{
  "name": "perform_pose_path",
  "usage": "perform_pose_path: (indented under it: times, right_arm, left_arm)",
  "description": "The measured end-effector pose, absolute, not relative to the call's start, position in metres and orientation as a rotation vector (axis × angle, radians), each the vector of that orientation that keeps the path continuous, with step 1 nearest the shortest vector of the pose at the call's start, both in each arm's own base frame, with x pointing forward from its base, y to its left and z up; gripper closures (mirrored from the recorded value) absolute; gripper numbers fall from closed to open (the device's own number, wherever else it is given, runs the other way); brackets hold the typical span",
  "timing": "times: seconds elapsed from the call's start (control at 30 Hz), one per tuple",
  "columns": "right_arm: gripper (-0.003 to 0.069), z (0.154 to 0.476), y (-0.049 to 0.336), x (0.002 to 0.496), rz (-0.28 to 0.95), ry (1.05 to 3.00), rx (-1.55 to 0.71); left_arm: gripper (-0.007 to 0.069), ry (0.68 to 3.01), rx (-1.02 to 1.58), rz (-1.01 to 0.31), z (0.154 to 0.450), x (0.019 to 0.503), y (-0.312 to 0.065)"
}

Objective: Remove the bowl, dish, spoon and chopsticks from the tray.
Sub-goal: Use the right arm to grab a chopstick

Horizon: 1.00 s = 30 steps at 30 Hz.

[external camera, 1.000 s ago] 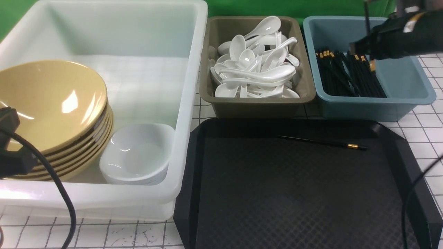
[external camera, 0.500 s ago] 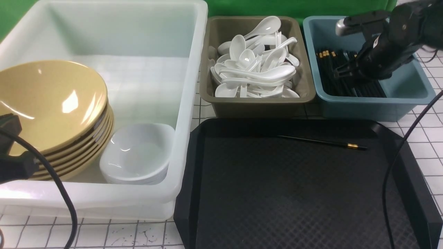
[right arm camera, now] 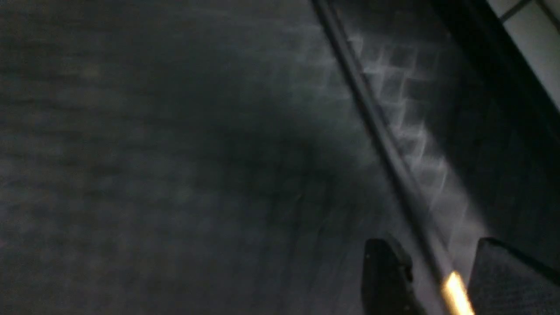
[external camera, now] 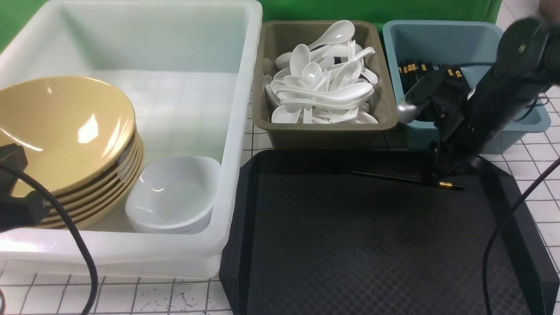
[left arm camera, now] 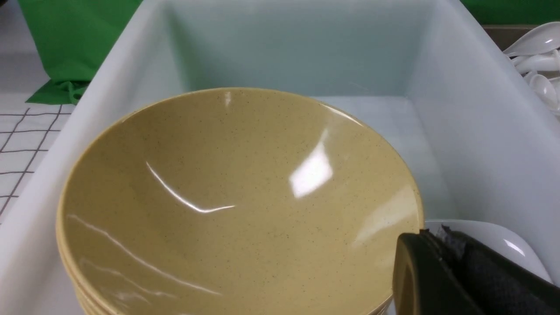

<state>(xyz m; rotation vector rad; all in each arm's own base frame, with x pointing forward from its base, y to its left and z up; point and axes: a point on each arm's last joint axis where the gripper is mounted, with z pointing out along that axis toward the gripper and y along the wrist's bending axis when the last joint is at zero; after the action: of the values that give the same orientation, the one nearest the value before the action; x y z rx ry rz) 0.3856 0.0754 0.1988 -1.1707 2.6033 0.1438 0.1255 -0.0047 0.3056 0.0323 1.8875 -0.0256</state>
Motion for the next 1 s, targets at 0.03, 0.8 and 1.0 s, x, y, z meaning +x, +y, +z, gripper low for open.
perform_pose_path:
  times: [0.03, 0.8, 1.0]
  right_arm:
    - [0.0347, 0.198, 0.075, 0.387, 0.138, 2.597, -1.167]
    - [0.0619, 0.191, 0.102, 0.379, 0.105, 2.507, -1.449]
    - [0.062, 0.236, 0.093, 0.359, 0.035, 2.446, -1.206]
  left_arm:
    - [0.0637, 1.888, 0.032, -0.026, 0.306, 0.125, -0.005]
    - [0.0637, 1.888, 0.032, -0.026, 0.306, 0.125, -0.005]
    - [0.0637, 1.888, 0.032, -0.026, 0.306, 0.125, -0.005]
